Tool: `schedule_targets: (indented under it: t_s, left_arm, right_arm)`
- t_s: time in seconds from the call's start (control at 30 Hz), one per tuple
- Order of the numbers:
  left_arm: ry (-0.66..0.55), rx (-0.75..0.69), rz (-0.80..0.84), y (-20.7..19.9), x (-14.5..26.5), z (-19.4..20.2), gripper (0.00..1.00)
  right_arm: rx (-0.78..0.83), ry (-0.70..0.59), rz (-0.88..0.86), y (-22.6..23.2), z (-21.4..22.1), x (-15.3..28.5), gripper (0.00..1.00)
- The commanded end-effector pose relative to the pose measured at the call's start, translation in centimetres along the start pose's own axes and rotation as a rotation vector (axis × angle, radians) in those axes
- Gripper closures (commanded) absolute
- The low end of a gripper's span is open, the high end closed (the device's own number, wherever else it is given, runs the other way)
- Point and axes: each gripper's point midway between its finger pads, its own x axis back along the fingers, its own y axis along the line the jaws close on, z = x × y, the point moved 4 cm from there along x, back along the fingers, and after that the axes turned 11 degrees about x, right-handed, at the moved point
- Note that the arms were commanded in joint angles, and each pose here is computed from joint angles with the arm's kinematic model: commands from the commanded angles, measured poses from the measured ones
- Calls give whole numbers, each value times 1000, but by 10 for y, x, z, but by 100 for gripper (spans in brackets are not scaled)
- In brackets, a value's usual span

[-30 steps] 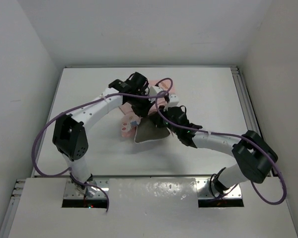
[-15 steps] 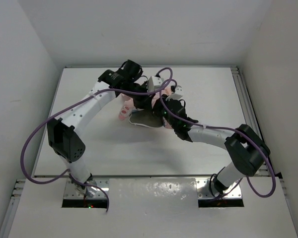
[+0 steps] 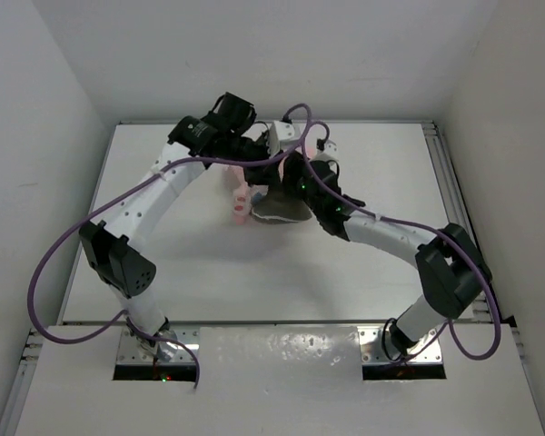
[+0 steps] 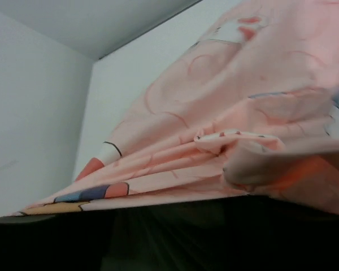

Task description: Put the pillow into the pillowcase

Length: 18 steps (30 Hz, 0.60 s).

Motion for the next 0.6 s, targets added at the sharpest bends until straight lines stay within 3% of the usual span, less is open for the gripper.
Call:
schedule_targets:
  t_s: [0.0, 0.17, 0.3, 0.57]
  left_arm:
    - [-192, 64, -34, -27, 37, -59, 100]
    - [-281, 161, -389, 22, 68, -88, 100]
    - [-316, 196, -542, 41, 82, -98, 100]
    - [-253, 239, -516, 50, 59, -77, 100]
  right_arm:
    - [145, -31, 12, 3, -45, -5, 25]
    - [378, 66, 45, 3, -78, 28, 1]
    - [444, 74, 31, 0, -110, 67, 1]
    - [402, 22, 176, -32, -145, 116, 1]
